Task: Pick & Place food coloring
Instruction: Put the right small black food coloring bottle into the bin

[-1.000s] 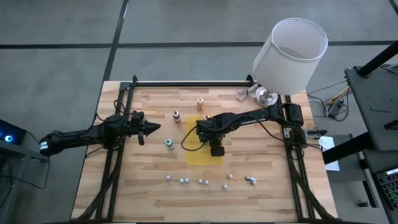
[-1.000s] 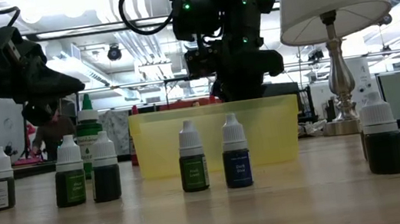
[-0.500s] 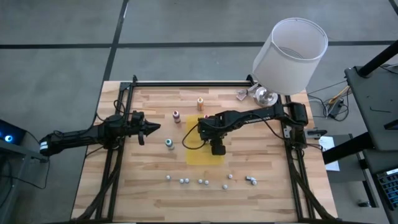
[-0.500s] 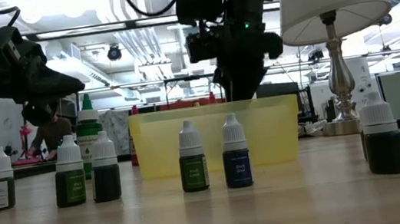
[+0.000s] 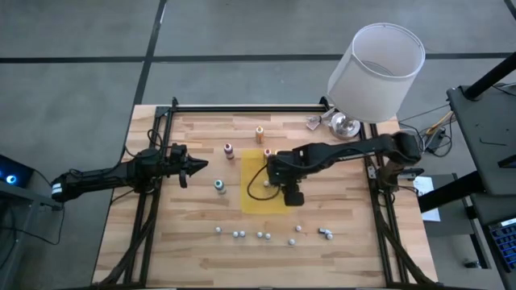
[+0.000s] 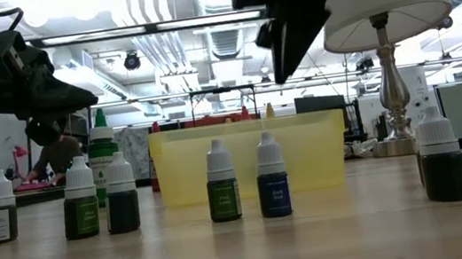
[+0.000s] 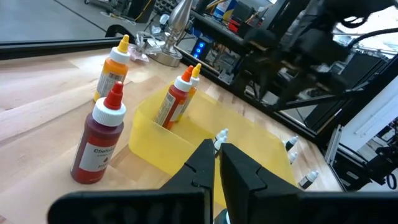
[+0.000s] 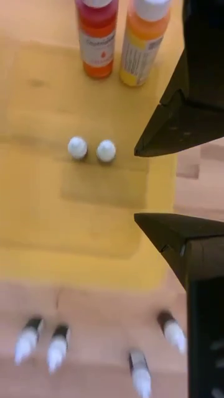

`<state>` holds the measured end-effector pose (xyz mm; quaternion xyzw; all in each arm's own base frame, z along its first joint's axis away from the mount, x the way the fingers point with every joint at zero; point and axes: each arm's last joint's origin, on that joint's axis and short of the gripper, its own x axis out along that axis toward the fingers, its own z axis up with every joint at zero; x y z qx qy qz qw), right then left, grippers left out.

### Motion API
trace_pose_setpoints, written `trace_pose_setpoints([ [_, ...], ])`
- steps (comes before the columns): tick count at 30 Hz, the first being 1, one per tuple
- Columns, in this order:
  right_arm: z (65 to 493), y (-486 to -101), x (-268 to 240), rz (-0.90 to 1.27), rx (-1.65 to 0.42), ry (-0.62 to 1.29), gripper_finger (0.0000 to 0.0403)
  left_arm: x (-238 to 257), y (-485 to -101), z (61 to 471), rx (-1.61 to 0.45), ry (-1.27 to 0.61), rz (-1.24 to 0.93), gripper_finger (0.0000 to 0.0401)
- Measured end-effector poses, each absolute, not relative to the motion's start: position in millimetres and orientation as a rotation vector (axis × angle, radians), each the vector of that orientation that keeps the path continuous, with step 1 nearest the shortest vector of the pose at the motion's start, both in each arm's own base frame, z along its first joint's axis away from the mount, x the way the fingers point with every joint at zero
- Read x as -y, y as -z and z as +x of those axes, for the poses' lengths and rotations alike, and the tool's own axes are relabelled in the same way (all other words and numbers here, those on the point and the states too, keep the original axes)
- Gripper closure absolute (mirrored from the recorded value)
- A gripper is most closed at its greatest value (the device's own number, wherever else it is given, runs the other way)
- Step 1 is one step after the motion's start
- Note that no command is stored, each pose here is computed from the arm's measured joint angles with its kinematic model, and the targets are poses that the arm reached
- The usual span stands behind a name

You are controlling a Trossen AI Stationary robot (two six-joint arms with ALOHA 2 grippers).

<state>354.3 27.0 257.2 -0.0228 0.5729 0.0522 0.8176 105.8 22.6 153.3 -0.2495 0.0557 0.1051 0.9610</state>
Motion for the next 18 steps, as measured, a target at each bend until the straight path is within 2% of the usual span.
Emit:
trace_pose_setpoints([
  [9,332,-285,-71,-0.064,-1.152,-0.195,0.0239,-23,-153,106,-0.113,-0.213,-0.506,0.0401],
  [18,320,-287,-110,-0.057,-1.153,-0.248,0.0230,-23,-153,106,-0.112,-0.213,-0.505,0.0401],
])
